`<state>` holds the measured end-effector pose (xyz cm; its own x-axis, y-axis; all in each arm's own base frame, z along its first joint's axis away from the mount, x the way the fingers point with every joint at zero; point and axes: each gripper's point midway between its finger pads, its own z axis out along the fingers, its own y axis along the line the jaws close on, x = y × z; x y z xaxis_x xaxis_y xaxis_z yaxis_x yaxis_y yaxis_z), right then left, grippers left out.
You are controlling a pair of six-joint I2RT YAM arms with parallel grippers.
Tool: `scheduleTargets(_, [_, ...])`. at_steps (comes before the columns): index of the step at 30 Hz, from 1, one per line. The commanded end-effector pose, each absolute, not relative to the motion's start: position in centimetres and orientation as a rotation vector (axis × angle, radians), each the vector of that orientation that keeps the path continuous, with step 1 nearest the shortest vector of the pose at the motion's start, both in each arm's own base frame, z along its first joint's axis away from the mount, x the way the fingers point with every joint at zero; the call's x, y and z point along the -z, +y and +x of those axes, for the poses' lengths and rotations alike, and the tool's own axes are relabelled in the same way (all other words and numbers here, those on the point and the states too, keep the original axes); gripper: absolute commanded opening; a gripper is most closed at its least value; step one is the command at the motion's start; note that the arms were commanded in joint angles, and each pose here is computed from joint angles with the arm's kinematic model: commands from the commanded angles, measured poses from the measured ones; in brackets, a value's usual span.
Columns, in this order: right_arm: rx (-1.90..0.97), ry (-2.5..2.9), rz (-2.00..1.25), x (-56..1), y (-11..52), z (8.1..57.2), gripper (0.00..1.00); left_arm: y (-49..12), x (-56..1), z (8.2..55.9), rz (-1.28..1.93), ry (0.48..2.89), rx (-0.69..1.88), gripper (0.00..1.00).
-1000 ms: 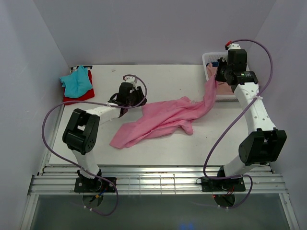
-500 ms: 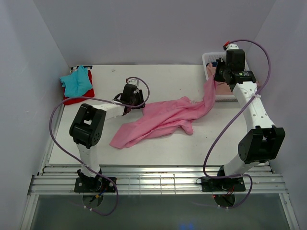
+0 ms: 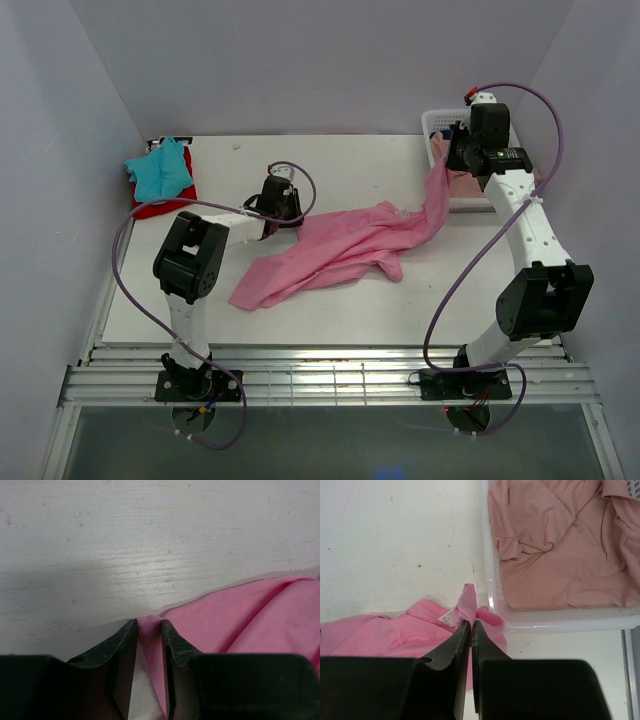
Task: Fold and stack the t-shirts
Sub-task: Flatten the tshirt out
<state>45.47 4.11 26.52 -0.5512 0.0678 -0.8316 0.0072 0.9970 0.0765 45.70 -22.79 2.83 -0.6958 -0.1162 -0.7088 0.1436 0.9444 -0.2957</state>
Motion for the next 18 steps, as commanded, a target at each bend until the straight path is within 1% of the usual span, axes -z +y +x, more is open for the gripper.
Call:
scheduleTargets(1, [-0.067,2.118,0.042,-27.4,4.2,46.0,0.08,-23.8,-3.0,45.8,0.042,2.304,0.449,0.35])
scheduleTargets(4, [-0.067,2.117,0.044,-27.5,4.2,46.0,0.08,-24.0,-2.6,45.7,0.047,2.310,0.449,0.34])
scheduleTargets(5, [-0.066,2.114,0.045,-27.6,4.2,46.0,0.08,-24.1,-2.6,45.6,0.051,2.312,0.448,0.27])
scheduleTargets(7, [-0.067,2.118,0.044,-27.5,4.2,46.0,0.08,-24.2,-2.5,45.6,0.056,2.311,0.447,0.21])
scheduleTargets(8, [-0.070,2.123,0.040,-27.3,4.3,46.1,0.08,-24.2,-2.5,45.7,0.061,2.311,0.445,0.14])
scheduleTargets(12, [-0.105,2.130,0.017,-27.0,5.0,46.1,0.08,-23.6,-4.1,46.3,0.052,2.271,0.404,0.00])
scheduleTargets(13, [-0.117,2.127,0.012,-27.0,5.2,46.2,0.08,-22.8,-4.9,46.9,0.029,2.245,0.350,0.00])
scheduleTargets(14, [-0.144,2.122,-0.005,-27.2,5.8,46.1,0.08,-22.4,-7.4,47.6,0.016,2.190,0.333,0.00])
scheduleTargets(17, [-0.192,2.086,-0.041,-28.5,7.0,46.1,0.08,-20.6,-12.4,49.1,-0.010,2.082,0.232,0.00])
scheduleTargets(18, [-0.203,2.073,-0.052,-29.0,7.4,46.0,0.08,-20.2,-16.6,49.8,-0.025,2.001,0.231,0.00])
